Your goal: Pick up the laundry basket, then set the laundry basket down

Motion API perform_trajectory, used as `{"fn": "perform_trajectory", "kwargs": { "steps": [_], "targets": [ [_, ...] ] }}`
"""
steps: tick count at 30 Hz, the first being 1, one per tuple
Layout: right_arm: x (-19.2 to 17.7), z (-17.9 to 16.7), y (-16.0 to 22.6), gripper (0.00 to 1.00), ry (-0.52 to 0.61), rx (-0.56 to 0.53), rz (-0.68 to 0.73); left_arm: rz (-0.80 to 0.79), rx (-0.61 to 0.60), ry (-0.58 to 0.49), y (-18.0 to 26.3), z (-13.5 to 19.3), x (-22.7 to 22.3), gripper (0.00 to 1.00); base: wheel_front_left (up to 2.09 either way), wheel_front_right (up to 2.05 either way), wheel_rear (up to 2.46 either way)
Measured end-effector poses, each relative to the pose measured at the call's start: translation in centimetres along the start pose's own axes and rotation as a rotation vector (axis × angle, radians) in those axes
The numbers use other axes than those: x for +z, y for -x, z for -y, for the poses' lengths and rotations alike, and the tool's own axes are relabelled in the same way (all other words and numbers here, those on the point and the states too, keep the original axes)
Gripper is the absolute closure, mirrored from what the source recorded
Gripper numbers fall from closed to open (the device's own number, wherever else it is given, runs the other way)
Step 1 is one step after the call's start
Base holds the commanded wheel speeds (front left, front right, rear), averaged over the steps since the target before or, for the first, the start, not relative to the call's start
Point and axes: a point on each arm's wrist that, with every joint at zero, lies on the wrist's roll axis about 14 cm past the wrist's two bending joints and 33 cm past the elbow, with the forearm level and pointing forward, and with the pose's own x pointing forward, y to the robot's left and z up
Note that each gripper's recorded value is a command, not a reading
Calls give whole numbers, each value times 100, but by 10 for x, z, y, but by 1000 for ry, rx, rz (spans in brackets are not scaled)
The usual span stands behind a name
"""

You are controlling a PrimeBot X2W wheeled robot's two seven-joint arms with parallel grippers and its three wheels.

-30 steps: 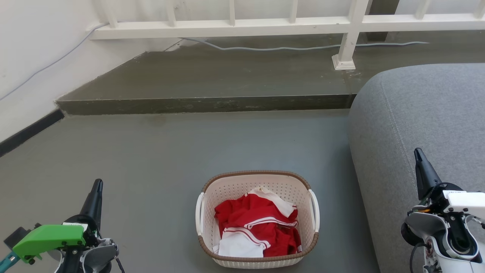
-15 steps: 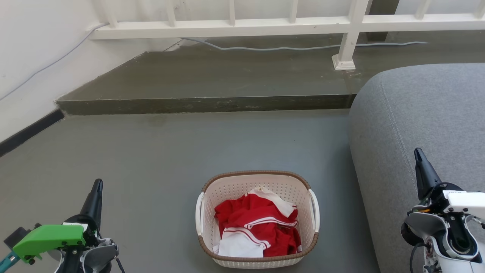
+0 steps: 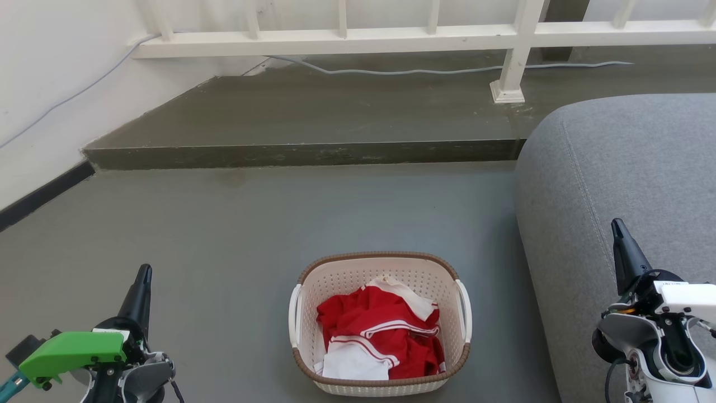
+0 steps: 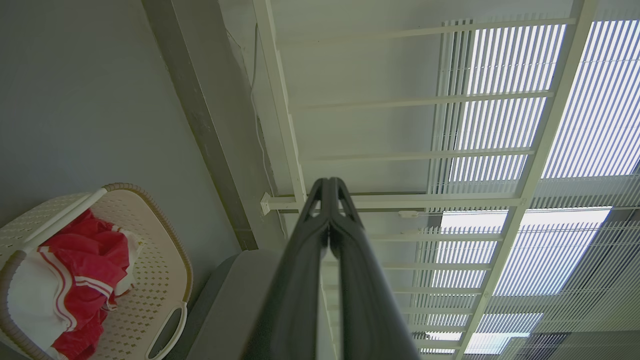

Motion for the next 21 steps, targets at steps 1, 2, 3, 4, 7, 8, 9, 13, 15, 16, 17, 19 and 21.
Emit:
{"fn": "perform_trajectory", "kwargs": {
  "steps": [1, 2, 3, 4, 7, 8, 9, 13, 15, 16, 17, 19, 21],
  "targets": [
    [0, 0, 0, 100, 0, 0, 0, 0, 0, 0, 0, 0, 0, 100, 0, 0, 0],
    [0, 0, 0, 100, 0, 0, 0, 0, 0, 0, 0, 0, 0, 100, 0, 0, 0],
    [0, 0, 0, 100, 0, 0, 0, 0, 0, 0, 0, 0, 0, 100, 0, 0, 0],
    [0, 0, 0, 100, 0, 0, 0, 0, 0, 0, 0, 0, 0, 100, 0, 0, 0],
    [0, 0, 0, 100, 0, 0, 0, 0, 0, 0, 0, 0, 0, 100, 0, 0, 0],
    [0, 0, 0, 100, 0, 0, 0, 0, 0, 0, 0, 0, 0, 100, 0, 0, 0],
    [0, 2, 1, 100, -2, -7, 0, 0, 8, 2, 1, -2, 0, 100, 0, 0, 0],
    [-5, 32, 14, 0, -28, -94, 1, 0, 91, 26, 13, -31, -5, 0, 0, 0, 0],
    [-6, 39, 18, 0, -33, -112, 2, -2, 108, 33, 16, -37, -7, 0, 0, 0, 0],
    [-6, 38, 18, 0, -32, -110, 2, 0, 107, 32, 16, -37, -7, 0, 0, 0, 0],
    [-5, 38, 17, 0, -32, -109, 4, 3, 105, 31, 16, -36, -7, 0, 0, 0, 0],
    [-4, 36, 17, 0, -30, -105, 11, 2, 103, 29, 16, -35, -8, 0, 0, 0, 0],
    [-4, 34, 16, 0, -29, -98, 15, 4, 100, 27, 15, -35, -9, 0, 0, 0, 0]
  ]
}}
